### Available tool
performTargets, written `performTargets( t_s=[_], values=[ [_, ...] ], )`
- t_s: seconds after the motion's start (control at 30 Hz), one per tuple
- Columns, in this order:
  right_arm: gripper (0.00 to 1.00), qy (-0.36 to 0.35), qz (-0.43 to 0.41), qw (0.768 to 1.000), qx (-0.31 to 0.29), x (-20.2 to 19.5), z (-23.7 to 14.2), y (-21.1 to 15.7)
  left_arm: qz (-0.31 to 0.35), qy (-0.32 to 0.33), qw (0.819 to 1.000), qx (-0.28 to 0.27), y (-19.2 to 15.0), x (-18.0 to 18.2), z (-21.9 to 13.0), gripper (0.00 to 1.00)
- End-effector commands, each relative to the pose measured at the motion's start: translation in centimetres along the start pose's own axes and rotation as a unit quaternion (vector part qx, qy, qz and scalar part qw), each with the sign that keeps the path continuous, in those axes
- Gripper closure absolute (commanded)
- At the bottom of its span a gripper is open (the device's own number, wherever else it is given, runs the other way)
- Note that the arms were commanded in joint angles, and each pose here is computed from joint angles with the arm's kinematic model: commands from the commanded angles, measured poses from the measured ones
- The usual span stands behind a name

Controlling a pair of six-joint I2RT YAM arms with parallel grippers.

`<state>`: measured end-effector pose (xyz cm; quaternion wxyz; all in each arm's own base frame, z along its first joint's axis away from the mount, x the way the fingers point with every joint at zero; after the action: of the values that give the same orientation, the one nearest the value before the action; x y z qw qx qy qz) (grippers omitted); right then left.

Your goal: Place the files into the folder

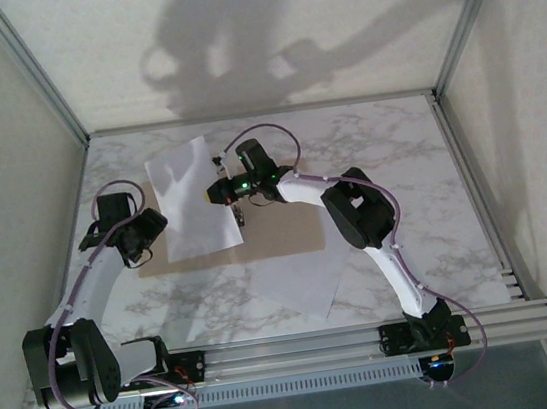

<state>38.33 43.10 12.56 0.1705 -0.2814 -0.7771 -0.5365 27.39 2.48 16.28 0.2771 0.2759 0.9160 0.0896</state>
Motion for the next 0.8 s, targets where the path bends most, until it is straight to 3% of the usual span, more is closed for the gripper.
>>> performTargets(
  t_s=[0.0, 0.6, 0.77],
  values=[
    [1.00, 0.012, 0.008, 1.000, 0.006, 0.0, 1.2, -1.2, -0.008, 0.000, 1.000, 0.003, 0.0, 0.3, 0.2, 0.22],
    [0.96, 0.017, 0.030, 0.999, 0.025, 0.8, 3.1, -3.4, -0.012, -0.005, 1.000, 0.006, -0.1, 0.2, 0.3, 0.22],
    [0.76, -0.002, 0.023, 0.999, 0.045, 0.5, 3.3, -3.2, -0.012, -0.006, 1.000, 0.007, -0.1, 0.2, 0.3, 0.23]
  ],
)
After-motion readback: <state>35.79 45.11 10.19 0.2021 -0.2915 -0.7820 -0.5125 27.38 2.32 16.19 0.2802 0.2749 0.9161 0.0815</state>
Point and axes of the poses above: each hand's point on the last joint's axis, 136 mm out from that joint toward the fingers, its own z axis out along the fingers, its own x axis along the line the jaws close on, y = z × x, the point moved 7 cm from there along -z, back along the fingers, and after that the axes turned 9 degrees about -z, right-handed, at the moved point
